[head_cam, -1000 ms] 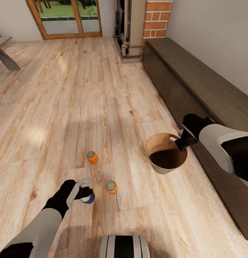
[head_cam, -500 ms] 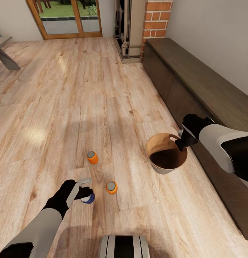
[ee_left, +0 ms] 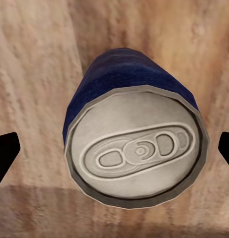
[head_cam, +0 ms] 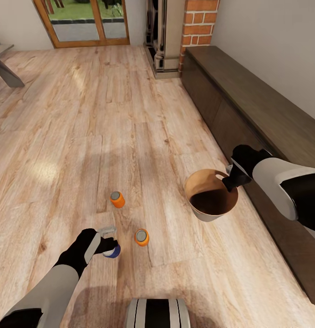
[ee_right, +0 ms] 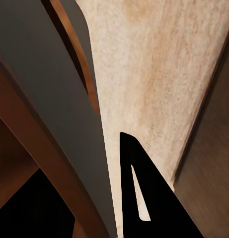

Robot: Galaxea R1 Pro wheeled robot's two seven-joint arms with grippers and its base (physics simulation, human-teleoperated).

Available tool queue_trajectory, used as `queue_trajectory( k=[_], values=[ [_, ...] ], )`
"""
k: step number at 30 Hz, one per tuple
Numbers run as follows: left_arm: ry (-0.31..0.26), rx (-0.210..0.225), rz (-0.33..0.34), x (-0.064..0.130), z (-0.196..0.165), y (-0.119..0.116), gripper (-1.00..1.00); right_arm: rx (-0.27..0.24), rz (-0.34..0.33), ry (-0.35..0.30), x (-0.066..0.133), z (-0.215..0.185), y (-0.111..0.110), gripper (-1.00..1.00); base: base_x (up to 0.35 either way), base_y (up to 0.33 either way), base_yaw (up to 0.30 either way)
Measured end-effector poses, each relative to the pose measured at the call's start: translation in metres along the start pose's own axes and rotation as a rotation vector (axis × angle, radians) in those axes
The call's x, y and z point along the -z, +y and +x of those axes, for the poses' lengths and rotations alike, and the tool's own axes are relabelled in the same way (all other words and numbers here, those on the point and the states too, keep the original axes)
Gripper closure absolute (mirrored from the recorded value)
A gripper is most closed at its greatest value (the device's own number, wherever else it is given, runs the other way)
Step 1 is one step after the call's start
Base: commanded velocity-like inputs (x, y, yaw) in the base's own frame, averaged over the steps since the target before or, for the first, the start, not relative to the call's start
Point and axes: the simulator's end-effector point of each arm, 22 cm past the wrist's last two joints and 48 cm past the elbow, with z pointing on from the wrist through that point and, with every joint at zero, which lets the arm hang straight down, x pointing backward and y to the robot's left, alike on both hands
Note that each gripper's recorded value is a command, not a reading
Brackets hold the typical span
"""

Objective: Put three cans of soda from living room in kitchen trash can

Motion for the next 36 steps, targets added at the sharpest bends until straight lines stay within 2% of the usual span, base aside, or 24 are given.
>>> queue_trajectory(
  k=[8,13,21,22,34,36],
  values=[
    [0.0,0.001,0.001,0.0,0.0,0.0,-1.0,0.001,0.0,0.0,0.0,0.0,0.0,1.0,0.0,0.0,0.0],
    [0.021,0.0,-0.004,-0.01,0.008,0.002,-1.0,0.004,-0.006,0.02,-0.015,0.001,0.004,1.0,0.0,0.0,0.0],
    [0.02,0.0,-0.004,-0.01,0.007,0.002,-1.0,0.004,-0.007,0.019,-0.014,0.001,0.004,1.0,0.0,0.0,0.0],
    [0.02,0.0,-0.004,-0.01,0.007,0.002,1.0,0.004,-0.007,0.019,-0.014,0.001,0.004,1.0,0.0,0.0,0.0],
    [0.021,0.003,0.006,-0.01,0.007,-0.001,1.0,0.004,-0.006,0.019,-0.014,0.001,0.004,1.0,0.0,0.0,0.0],
    [0.013,0.001,0.003,-0.006,0.005,0.0,1.0,0.005,-0.001,0.011,-0.008,0.0,0.002,1.0,0.0,0.0,0.0]
  ],
)
